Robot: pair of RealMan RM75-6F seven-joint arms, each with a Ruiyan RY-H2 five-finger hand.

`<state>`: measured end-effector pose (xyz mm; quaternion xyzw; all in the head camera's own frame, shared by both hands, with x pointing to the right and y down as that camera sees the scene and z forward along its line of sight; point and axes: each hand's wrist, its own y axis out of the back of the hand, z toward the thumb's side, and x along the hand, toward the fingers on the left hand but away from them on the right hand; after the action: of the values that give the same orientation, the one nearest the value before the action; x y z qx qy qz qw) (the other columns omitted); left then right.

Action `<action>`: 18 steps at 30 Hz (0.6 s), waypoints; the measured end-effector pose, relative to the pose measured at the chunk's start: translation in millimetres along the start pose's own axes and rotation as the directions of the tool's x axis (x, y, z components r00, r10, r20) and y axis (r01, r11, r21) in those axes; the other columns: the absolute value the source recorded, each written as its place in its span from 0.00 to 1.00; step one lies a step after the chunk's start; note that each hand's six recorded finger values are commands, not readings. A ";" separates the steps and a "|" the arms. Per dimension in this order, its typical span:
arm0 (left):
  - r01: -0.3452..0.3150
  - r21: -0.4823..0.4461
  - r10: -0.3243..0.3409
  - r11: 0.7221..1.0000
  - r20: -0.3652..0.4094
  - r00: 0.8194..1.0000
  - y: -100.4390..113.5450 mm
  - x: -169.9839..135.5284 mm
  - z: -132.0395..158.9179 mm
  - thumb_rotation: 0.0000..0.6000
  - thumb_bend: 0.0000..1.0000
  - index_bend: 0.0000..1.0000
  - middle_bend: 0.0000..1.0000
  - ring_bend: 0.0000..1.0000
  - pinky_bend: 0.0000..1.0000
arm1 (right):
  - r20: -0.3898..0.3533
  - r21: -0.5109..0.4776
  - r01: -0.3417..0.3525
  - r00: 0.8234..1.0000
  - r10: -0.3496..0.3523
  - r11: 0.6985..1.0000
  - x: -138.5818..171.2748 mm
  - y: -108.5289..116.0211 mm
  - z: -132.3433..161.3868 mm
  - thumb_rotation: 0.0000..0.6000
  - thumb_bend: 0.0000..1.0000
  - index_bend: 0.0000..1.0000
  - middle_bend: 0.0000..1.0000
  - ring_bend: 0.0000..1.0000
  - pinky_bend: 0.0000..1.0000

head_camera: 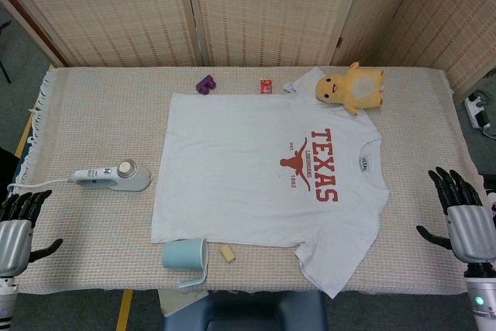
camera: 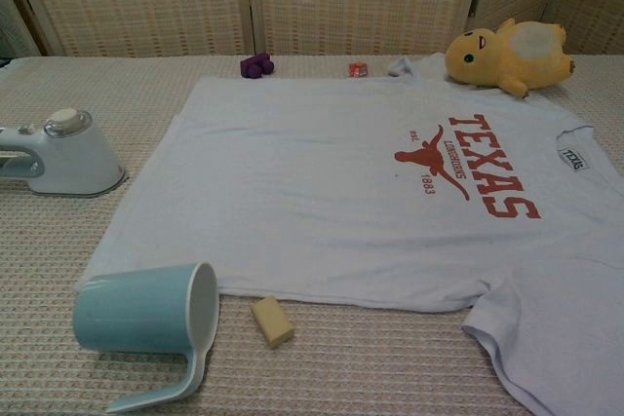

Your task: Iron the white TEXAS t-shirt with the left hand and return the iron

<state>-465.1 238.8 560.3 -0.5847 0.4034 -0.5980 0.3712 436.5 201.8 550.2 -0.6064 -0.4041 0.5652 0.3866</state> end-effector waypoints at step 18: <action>-0.022 -0.033 0.021 0.999 -0.003 1.000 9.1 2.9 -5.5 1.00 0.12 0.21 0.25 0.18 0.15 | -0.011 -0.010 0.021 1.000 -0.021 1.000 7.3 10.2 -4.1 1.00 0.01 0.00 0.06 0.02 0.13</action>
<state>-471.0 232.7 553.1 -0.5857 0.4200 -0.5879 0.3673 441.4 204.7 538.3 -0.6072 -0.4112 0.5556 0.3919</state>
